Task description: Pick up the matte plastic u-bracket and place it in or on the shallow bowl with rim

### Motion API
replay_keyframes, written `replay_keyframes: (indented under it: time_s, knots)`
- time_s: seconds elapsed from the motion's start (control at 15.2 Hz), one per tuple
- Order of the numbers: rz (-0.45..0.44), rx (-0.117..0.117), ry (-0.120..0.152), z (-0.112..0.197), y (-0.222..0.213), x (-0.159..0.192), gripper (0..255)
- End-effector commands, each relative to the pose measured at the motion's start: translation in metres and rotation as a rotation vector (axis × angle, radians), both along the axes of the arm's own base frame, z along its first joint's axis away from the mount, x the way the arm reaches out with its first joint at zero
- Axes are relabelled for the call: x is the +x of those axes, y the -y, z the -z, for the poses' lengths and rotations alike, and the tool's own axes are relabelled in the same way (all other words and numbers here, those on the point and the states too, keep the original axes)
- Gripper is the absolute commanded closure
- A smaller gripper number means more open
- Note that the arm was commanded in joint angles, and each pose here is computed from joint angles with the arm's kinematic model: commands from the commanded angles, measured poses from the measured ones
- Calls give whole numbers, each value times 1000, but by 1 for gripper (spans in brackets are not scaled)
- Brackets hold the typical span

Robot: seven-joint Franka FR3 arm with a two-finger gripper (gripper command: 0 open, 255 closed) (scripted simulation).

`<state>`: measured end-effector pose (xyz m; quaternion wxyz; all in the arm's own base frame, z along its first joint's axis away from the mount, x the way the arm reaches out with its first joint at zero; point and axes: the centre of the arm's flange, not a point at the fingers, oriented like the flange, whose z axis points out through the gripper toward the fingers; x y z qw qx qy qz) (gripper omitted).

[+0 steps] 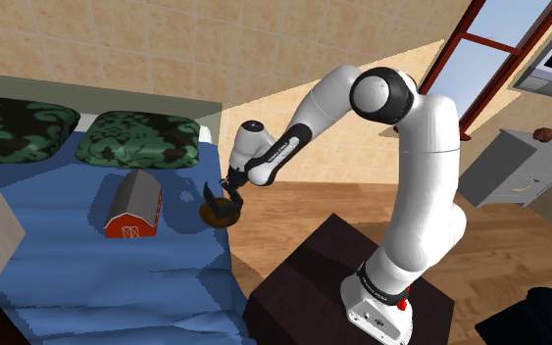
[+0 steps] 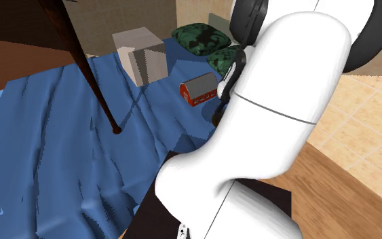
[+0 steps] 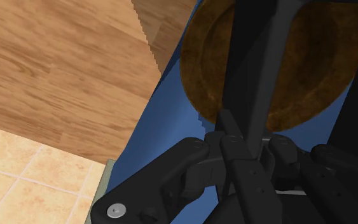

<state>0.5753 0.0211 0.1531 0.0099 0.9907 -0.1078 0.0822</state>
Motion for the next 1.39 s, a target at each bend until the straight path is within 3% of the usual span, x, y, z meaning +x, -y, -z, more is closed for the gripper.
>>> replay_keyframes:
  time_s: [0.0,0.46,0.99,1.06,1.32]
  knots:
    - [0,0,1,11,0,0,255]
    - [0,0,1,51,0,0,255]
    - [0,0,1,51,0,0,255]
    - [0,0,1,51,0,0,0]
    - [0,0,1,51,0,-1,0]
